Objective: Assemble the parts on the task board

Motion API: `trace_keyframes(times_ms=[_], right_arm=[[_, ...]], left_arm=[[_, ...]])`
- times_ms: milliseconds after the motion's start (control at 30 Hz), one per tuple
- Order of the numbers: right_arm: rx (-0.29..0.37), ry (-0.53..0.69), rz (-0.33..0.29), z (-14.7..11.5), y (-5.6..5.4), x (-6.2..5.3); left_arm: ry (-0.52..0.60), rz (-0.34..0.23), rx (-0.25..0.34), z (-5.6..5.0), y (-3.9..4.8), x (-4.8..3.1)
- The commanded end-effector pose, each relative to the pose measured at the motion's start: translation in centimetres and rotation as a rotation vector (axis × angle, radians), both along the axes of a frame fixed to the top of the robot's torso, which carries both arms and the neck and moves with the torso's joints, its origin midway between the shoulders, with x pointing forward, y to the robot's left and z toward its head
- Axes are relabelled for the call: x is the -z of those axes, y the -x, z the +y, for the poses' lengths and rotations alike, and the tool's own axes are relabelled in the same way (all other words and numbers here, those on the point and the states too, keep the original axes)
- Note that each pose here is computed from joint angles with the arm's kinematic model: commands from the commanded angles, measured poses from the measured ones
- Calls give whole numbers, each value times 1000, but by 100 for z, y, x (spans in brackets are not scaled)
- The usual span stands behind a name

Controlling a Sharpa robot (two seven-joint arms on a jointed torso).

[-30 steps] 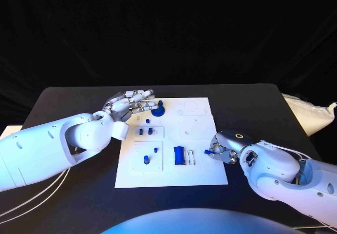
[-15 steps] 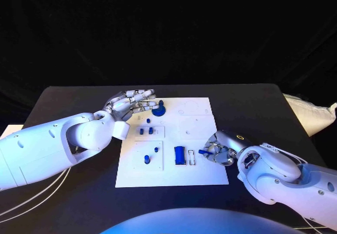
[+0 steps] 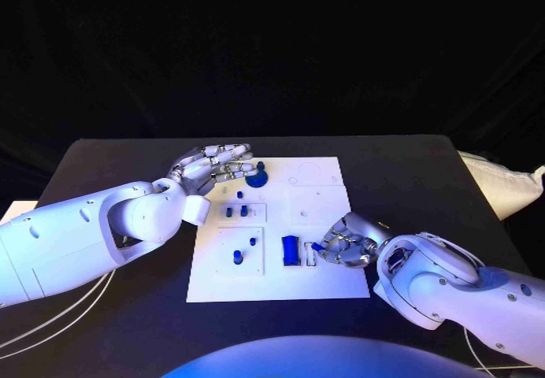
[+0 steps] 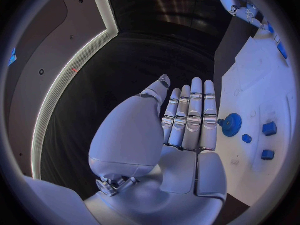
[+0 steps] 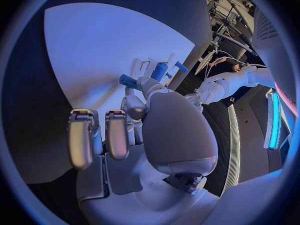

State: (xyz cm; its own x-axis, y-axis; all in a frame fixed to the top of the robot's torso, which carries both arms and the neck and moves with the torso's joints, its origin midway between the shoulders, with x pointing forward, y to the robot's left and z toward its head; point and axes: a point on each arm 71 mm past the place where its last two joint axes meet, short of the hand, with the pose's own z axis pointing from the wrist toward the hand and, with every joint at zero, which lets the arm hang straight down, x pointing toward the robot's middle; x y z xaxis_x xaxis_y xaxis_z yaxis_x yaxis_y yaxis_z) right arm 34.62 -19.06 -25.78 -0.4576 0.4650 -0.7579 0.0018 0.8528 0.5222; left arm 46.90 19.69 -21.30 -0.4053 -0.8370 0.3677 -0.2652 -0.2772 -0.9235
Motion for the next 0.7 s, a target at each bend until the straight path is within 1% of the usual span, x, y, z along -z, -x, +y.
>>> trace_keyframes(times_ms=[33,133,367,700], right_arm=[[-11,-20,65,40,10,50],[-17,-22,71,72,2,65],[-29,-16,59,123,-11,71],[-96,53,66,158,-1,93]], left_arm=[[13,-10,20,-30,9,-15],[14,-10,20,-32,9,-15],[14,-10,21,-34,9,-15],[17,-7,30,-54,21,-19]])
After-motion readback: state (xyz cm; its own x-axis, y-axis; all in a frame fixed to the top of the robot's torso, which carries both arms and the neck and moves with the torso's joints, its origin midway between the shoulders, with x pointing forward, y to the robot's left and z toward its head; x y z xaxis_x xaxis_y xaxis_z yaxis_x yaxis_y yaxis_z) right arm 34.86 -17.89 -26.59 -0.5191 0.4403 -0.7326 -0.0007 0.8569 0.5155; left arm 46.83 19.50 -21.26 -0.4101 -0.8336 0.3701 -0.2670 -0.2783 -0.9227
